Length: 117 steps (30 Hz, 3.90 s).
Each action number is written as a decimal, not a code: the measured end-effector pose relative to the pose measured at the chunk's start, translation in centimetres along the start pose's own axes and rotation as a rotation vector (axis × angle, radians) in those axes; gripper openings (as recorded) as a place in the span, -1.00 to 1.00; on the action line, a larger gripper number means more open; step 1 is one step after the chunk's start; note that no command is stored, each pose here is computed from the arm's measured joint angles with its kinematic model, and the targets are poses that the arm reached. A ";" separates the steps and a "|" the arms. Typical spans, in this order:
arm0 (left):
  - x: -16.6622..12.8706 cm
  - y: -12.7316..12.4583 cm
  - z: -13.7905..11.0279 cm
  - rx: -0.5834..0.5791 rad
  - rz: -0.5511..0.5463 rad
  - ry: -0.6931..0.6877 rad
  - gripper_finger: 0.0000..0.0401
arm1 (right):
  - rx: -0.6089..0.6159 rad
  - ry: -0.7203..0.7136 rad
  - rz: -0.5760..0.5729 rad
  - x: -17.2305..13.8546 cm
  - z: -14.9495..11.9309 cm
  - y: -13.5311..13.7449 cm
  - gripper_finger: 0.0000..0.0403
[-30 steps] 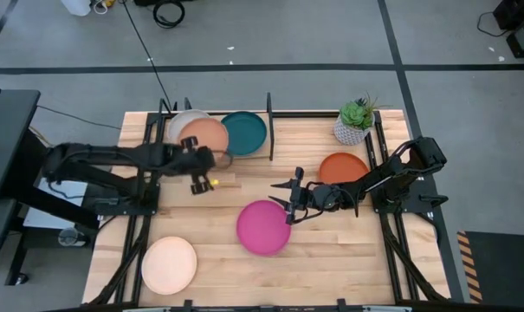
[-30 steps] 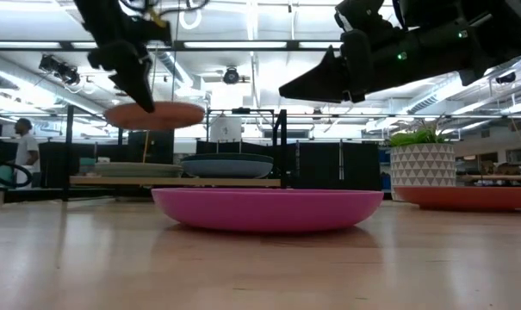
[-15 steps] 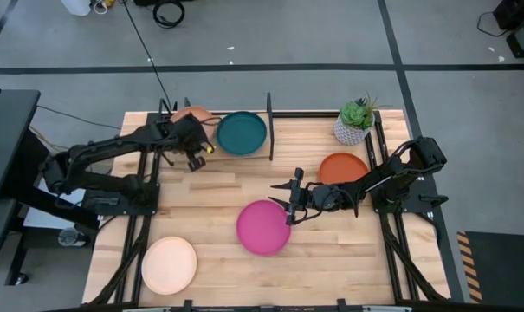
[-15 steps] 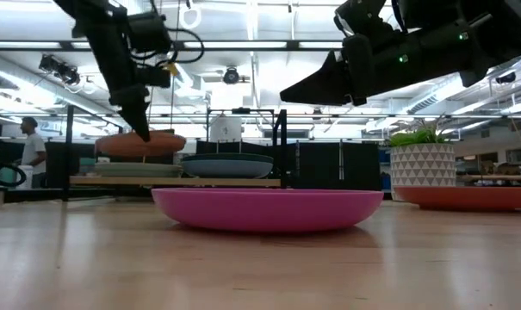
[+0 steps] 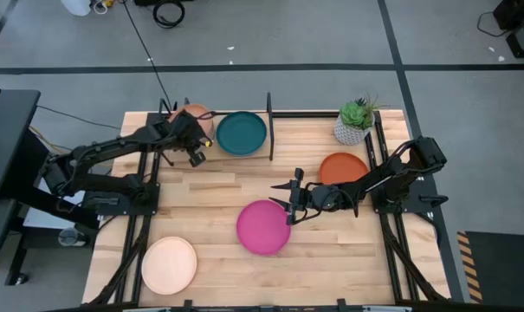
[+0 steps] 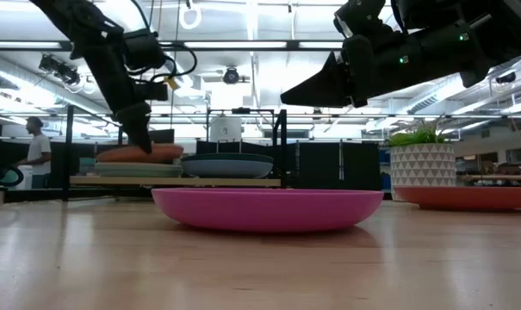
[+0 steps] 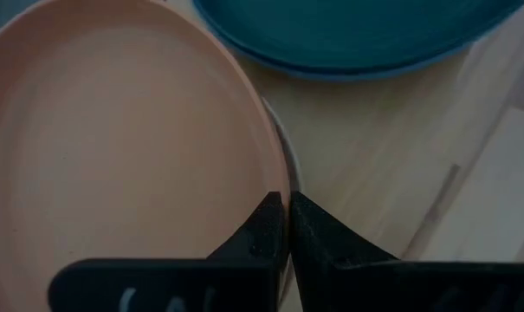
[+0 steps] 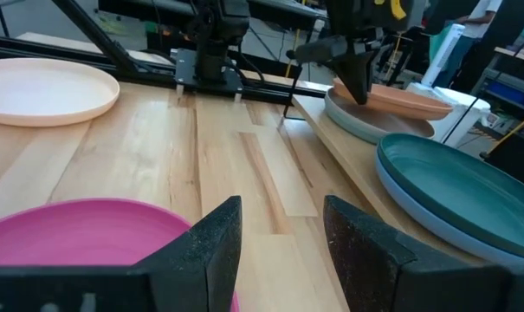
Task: Place and stack plates onto a shelf
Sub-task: Stack the brown plate on top of the gray plate on the shelf, then stack the white plate on top of the brown plate on the shelf
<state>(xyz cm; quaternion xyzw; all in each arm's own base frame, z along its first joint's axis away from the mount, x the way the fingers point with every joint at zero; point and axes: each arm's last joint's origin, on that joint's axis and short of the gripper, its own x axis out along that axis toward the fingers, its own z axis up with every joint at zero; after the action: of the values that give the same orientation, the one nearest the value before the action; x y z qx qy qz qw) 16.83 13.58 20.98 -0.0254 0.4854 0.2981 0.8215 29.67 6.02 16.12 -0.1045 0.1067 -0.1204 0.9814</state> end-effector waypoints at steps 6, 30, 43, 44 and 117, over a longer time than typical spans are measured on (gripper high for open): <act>0.3 -0.1 -0.3 -0.006 -0.002 -0.005 -0.77 | 0.000 0.000 0.000 0.0 0.0 0.0 -0.15; -4.3 -5.6 1.2 0.054 -0.598 -0.087 -0.61 | 0.004 0.044 0.006 0.0 -0.5 0.1 -0.15; -10.0 -16.6 -3.6 0.021 -0.770 0.235 -0.61 | 0.020 0.036 0.041 -0.5 -0.3 1.0 -0.15; -10.2 -17.2 -4.0 0.038 -0.748 0.229 -0.61 | 0.020 0.036 0.043 -0.5 -0.3 1.1 -0.15; -10.1 -29.3 -12.7 0.697 -0.574 0.361 -0.33 | 0.027 0.029 0.043 -0.6 -0.2 1.1 -0.15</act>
<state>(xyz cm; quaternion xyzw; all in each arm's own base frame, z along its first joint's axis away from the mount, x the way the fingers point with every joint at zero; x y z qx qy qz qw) 18.40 -19.37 15.24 0.0672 0.6645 -0.1304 0.7328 29.32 7.17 15.73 -0.0871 0.1215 -0.1024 0.9834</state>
